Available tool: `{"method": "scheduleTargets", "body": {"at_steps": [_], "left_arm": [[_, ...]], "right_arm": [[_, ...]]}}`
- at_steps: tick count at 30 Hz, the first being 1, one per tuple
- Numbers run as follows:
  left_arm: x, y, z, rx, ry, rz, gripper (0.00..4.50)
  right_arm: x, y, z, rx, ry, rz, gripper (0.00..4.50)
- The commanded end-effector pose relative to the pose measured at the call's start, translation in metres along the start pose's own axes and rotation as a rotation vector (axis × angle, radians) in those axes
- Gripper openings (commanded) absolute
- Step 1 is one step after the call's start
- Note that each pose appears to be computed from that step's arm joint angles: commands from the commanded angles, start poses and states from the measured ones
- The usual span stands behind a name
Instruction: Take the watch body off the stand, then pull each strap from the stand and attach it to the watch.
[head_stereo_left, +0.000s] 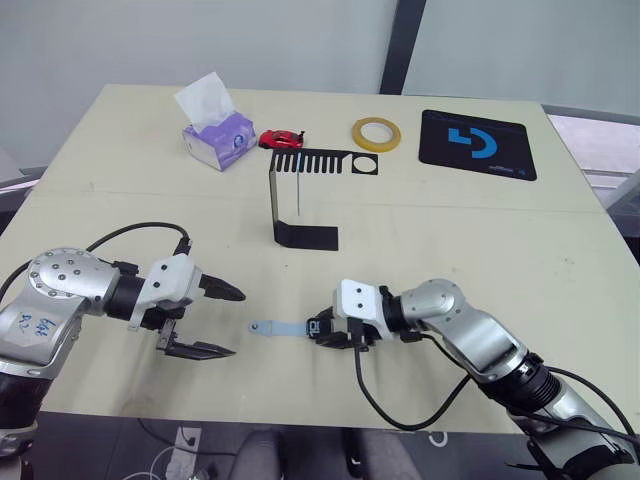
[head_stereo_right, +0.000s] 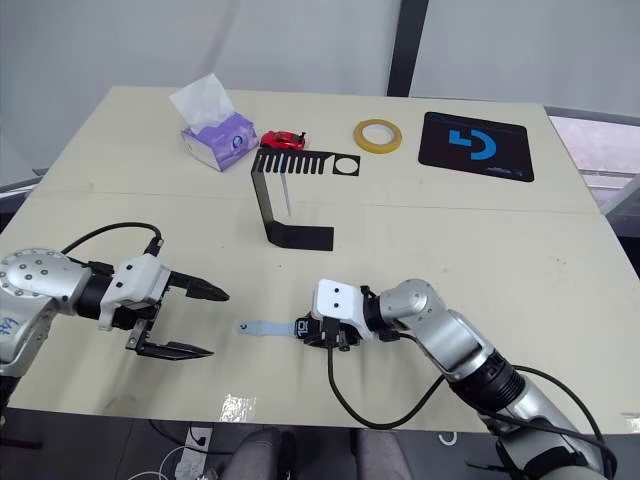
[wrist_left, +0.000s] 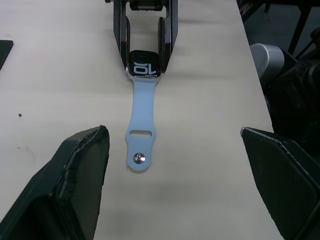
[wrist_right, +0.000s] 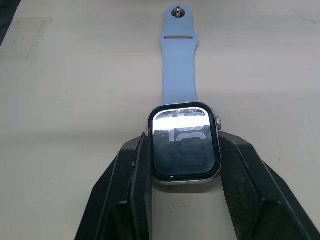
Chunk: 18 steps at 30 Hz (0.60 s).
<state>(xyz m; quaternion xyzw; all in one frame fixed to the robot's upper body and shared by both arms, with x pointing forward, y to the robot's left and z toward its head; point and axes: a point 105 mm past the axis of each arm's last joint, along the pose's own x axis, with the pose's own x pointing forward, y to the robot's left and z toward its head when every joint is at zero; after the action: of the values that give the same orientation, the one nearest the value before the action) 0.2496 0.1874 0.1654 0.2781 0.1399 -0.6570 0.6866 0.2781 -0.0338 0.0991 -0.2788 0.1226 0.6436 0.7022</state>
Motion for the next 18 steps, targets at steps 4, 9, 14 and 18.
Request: {"method": "scheduleTargets", "body": {"at_steps": [4, 9, 14, 18], "left_arm": [[-0.005, 0.001, 0.001, 0.029, 0.017, 0.019, 4.50], [-0.004, 0.001, 0.003, 0.019, -0.002, 0.035, 4.50], [-0.006, 0.002, 0.004, -0.021, -0.059, 0.114, 4.50], [-0.017, 0.008, 0.004, -0.130, -0.161, 0.283, 4.50]], "right_arm": [[-0.009, -0.005, -0.003, -0.003, 0.020, -0.025, 3.28], [-0.029, -0.005, 0.002, -0.013, 0.010, -0.052, 4.43], [-0.061, -0.003, 0.012, 0.030, -0.087, -0.135, 4.43], [-0.096, 0.000, 0.020, 0.093, -0.207, -0.273, 4.43]]}}
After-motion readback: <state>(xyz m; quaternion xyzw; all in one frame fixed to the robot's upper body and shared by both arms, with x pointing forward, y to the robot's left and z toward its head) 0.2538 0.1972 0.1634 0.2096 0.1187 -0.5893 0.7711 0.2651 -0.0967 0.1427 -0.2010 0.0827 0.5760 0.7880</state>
